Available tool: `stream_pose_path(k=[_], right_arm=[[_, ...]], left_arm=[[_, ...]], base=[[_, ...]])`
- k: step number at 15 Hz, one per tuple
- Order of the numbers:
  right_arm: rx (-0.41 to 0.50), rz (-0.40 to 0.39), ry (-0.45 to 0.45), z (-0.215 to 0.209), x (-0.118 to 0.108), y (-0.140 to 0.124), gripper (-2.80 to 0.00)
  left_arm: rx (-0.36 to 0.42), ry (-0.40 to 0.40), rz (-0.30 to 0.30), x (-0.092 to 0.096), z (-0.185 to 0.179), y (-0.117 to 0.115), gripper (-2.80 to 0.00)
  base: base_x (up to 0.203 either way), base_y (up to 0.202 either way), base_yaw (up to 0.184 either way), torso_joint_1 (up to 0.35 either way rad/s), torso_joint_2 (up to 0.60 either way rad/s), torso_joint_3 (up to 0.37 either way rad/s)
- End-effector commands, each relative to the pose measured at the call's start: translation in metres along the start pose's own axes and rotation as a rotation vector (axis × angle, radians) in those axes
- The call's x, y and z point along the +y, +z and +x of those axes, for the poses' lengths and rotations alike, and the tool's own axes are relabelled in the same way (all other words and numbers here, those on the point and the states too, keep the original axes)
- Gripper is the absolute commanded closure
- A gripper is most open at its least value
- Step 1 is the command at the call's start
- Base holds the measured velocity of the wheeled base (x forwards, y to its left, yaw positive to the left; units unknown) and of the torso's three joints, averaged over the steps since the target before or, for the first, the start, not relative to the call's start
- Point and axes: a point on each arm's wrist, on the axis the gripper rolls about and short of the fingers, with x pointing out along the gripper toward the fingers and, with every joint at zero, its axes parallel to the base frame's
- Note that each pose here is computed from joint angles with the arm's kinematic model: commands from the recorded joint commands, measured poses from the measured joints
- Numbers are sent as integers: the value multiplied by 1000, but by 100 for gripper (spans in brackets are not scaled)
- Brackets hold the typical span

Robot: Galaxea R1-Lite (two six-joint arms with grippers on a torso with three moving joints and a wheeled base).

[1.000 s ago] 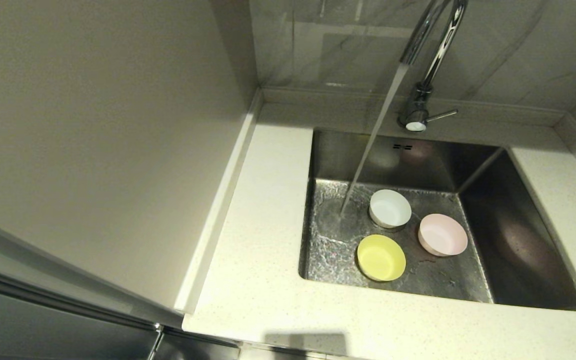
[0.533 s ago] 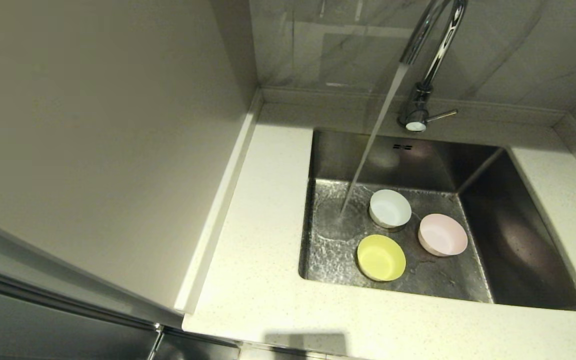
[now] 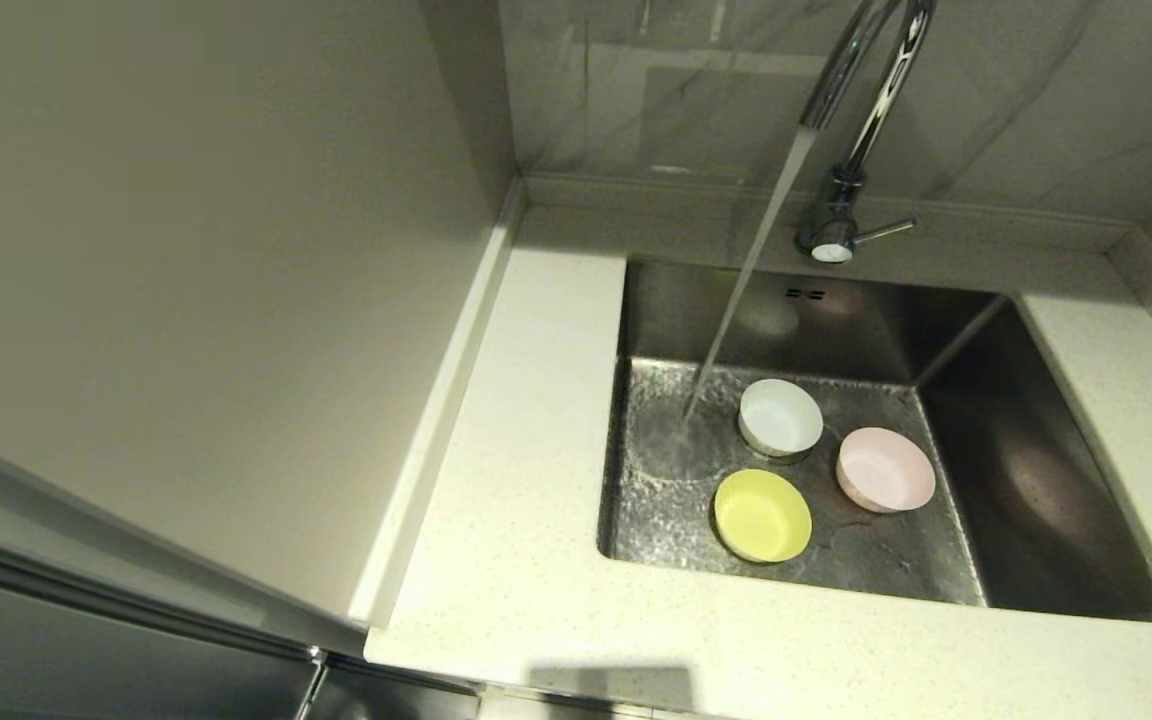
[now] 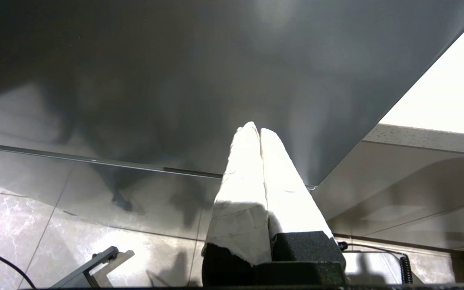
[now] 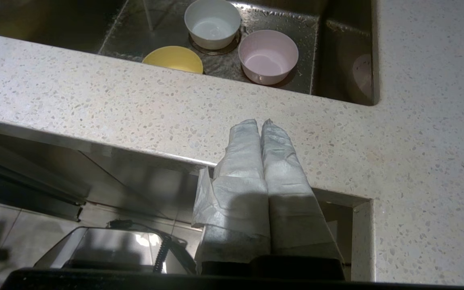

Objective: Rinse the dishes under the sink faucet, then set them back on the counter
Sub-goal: Wait for the water to rinse the bowl

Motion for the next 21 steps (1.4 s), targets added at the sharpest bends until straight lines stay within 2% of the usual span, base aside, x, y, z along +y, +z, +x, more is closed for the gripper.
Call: stream_pose_path(k=[1,21], right_arm=[[2,0,2,0,0,0,0],[-1,0,2,0,0,0,0]], left_arm=[[-2,1,-1,0,0,0,0],[-2,1,-1,0,0,0,0]], base=[[0,0,0,0,0,0],[0,0,0,0,0,0]])
